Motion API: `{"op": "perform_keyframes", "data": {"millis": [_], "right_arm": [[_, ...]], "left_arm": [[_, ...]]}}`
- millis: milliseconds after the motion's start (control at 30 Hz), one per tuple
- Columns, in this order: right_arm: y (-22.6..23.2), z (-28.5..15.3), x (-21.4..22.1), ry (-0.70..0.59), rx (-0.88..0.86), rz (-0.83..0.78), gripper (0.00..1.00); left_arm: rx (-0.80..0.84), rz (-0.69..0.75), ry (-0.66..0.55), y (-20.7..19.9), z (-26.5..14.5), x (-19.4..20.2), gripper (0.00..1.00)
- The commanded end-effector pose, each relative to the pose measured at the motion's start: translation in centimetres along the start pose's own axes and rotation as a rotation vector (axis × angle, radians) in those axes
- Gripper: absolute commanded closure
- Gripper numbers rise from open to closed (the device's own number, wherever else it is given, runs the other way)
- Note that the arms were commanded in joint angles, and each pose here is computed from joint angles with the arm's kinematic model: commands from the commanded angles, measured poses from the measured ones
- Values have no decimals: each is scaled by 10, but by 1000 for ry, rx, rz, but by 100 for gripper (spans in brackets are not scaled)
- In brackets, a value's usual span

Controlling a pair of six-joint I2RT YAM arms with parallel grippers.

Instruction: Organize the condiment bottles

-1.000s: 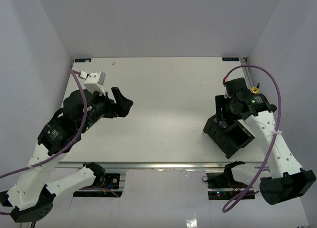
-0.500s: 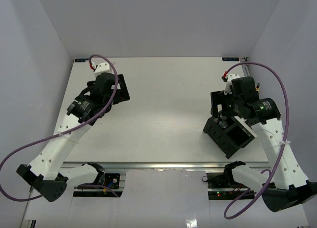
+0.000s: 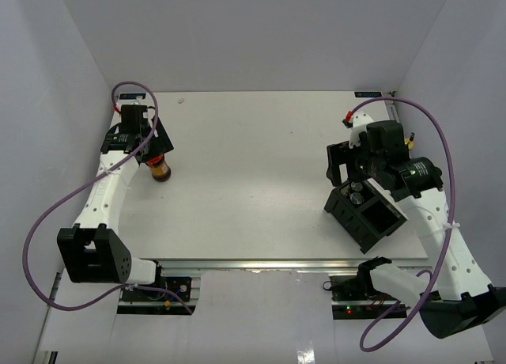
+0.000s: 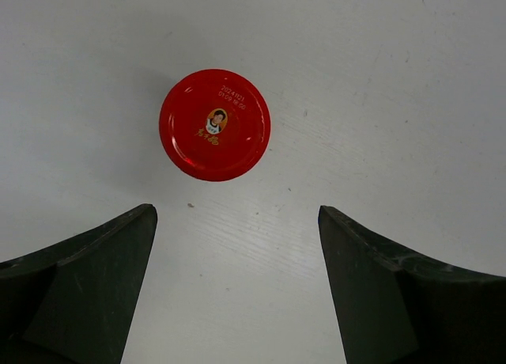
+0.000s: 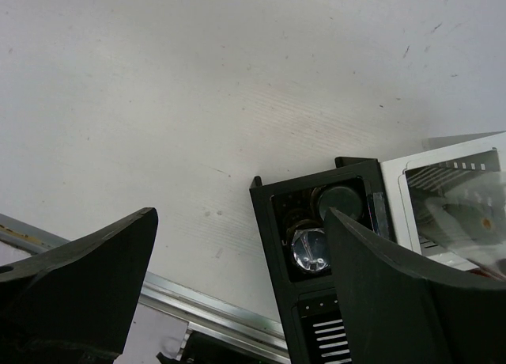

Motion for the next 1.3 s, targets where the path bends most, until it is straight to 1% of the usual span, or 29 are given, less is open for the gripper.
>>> {"op": "perform_keyframes", "data": {"millis": [0,200,267,467,700,833,967,1000,1067,1100,1167,1233,1267], "right_arm": [[1,1,-7,-73,-26,-49,8],[1,0,-4,-81,-27,-65,7],[0,-3,-4,-96,-15,-70,7],[0,-5,-2,-107,-13,-70,7],[1,-5,-1,-118,-13,-71,7],[0,-2,2,-116,-10,-71,7],[0,-1,2,-116,-10,-72,7],[0,-1,2,-119,-9,-72,7],[0,-1,3,-126,-11,-72,7],[0,-1,3,-126,-11,-73,7],[0,-1,4,-127,-12,-74,7],[1,0,3,-126,-14,-74,7],[1,0,3,-128,-19,-75,7]], "left_arm": [[75,7,-10,-7,12,-1,6],[3,-12,14,2,33,-1,6],[-24,-38,18,10,39,-3,6],[-36,-40,36,11,45,1,6],[-36,-22,68,10,62,5,6],[-32,-28,87,8,69,8,9],[-71,-38,107,11,76,14,12],[-69,-38,107,11,77,15,15],[-58,-41,110,10,78,17,29],[-50,-42,115,10,79,18,33],[-28,-45,126,8,79,21,56],[4,-44,139,5,78,24,71],[33,-32,144,-1,75,27,85]]}}
Point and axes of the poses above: each gripper's point midway between its finger pads, its own z axis out along the fingers, its own y axis along the line the jaws close on, x = y × z, the point moved 10 cm from there along -z, back along the fingers, and after that the axes turned 2 degrees about -z, right-handed, at the moved point
